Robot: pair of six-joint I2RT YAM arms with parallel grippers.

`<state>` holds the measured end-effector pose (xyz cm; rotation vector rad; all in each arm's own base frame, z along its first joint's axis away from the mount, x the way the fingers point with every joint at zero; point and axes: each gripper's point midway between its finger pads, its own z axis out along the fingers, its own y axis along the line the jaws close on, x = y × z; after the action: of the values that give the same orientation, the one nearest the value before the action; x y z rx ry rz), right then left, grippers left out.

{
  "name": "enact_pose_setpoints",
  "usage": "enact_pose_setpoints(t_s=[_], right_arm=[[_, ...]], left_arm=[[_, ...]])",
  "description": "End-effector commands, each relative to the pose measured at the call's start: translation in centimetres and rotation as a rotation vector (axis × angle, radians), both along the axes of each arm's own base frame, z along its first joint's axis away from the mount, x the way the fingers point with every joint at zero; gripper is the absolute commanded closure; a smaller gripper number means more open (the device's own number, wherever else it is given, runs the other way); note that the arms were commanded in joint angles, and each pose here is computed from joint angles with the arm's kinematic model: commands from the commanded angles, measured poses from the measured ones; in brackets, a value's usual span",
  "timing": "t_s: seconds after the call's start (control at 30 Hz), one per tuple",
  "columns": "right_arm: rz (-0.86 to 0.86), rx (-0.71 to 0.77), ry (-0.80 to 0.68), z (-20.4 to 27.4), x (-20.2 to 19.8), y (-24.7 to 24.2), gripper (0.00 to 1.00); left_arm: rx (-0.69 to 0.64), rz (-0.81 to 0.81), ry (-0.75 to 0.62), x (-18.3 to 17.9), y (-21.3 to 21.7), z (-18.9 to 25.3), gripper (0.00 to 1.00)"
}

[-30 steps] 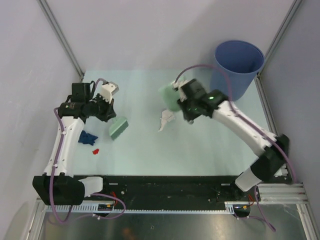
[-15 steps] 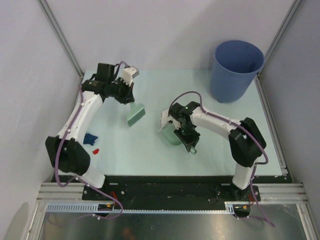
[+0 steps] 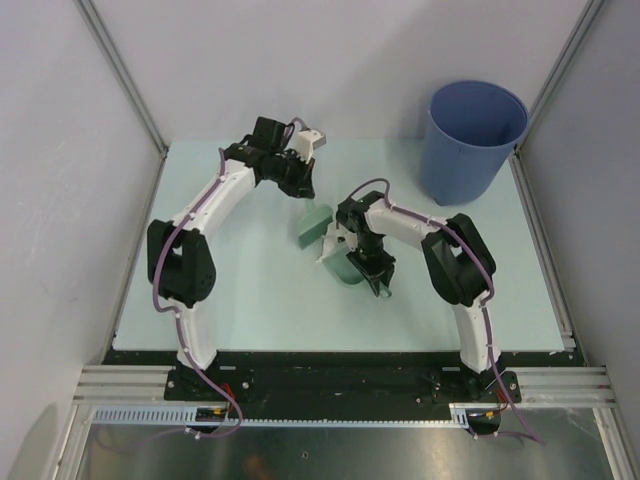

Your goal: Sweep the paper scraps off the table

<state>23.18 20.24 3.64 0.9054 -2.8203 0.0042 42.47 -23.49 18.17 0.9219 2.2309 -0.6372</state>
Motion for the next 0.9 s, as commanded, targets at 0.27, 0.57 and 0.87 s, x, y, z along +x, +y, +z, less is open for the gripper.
enact_pose_setpoints(t_s=[0.27, 0.57, 0.87], right_arm=[[0.006, 0.138, -0.139, -0.8, 6.6, 2.3, 1.00], [0.030, 0.194, -0.182, 0.7, 4.1, 1.7, 1.00], [0.118, 0.284, -0.256, 4.4, 3.0, 3.5, 1.00]], left_arm=[[-0.257, -0.236, -0.005, -6.3, -4.0, 6.6, 1.00], [-0.117, -0.017, -0.217, -4.3, 0.6, 11.0, 1.00], [-0.167, 0.000, -0.308, -5.2, 2.2, 15.4, 1.00]])
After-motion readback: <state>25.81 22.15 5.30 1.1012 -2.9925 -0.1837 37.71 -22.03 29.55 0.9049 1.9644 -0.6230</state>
